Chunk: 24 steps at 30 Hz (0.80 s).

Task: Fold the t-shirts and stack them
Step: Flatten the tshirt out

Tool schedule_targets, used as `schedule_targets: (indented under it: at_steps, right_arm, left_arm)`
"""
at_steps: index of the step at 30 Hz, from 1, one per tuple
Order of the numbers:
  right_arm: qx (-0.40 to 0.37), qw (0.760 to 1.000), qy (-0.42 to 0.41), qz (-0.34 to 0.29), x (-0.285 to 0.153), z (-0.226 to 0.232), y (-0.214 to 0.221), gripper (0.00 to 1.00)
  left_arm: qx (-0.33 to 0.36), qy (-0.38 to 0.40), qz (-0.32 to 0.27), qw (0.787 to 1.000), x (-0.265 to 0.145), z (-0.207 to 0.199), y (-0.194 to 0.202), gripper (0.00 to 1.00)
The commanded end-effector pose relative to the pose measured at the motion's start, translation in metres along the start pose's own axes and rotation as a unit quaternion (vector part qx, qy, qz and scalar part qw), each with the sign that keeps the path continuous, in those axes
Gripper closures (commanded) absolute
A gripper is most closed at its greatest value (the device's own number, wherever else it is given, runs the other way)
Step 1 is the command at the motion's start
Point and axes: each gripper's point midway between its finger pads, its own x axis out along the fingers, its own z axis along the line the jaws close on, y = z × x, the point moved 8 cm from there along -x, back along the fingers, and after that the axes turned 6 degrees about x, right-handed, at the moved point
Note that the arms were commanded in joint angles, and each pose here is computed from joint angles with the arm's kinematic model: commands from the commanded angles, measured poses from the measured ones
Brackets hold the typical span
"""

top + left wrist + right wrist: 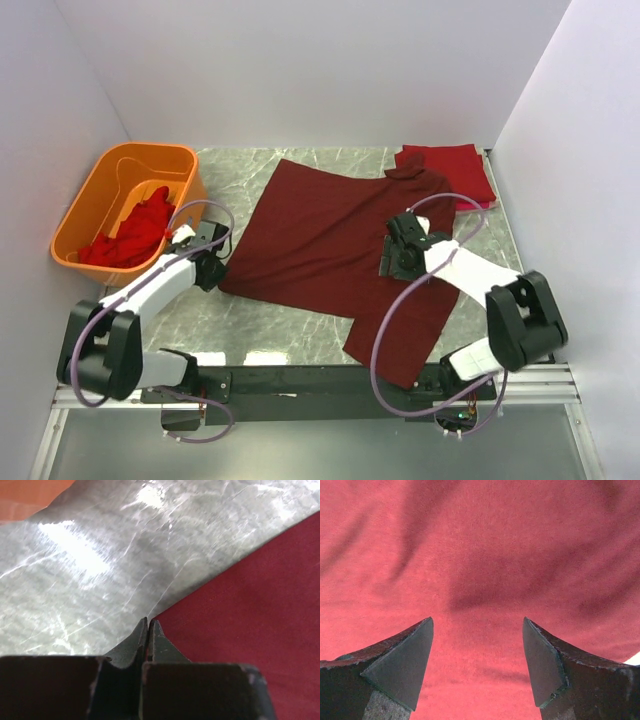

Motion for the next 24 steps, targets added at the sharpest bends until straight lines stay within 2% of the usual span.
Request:
schedule_targets:
  at_steps: [1,7,11,13,17,19,24]
  right_arm:
    - [0.003,1.0,-0.009,0.019,0.01,0.012,-0.004,0.21]
    - [-0.005,0.999,-0.002,0.042,0.044,0.043,-0.027,0.22]
    - [-0.019,0.997,-0.038,0.058,0.061,0.08,-0.053,0.23]
    - [-0.036,0.996,-0.063,0.045,0.06,0.099,-0.065,0.23]
    - [-0.086,0.989,-0.111,0.044,0.064,0.139,-0.075,0.24]
    - [-0.118,0.983,-0.141,0.02,0.057,0.168,-0.086,0.24]
    - [-0.189,0.965,-0.178,0.039,0.062,0.214,-0.075,0.24]
  left_arm:
    - [-0.043,-0.038,-0.038,0.998,-0.005,0.018,-0.008,0.99]
    - [-0.035,0.021,-0.031,0.999,-0.009,0.007,-0.009,0.99]
    - [-0.031,0.063,-0.031,0.997,-0.011,-0.001,-0.009,0.99]
    - [-0.028,0.088,-0.026,0.995,-0.012,-0.006,-0.007,0.99]
    - [-0.017,0.12,-0.018,0.992,-0.012,-0.015,-0.003,0.99]
    - [-0.013,0.132,-0.017,0.991,-0.013,-0.02,-0.001,0.99]
    - [0.004,0.139,-0.015,0.99,-0.016,-0.032,0.006,0.99]
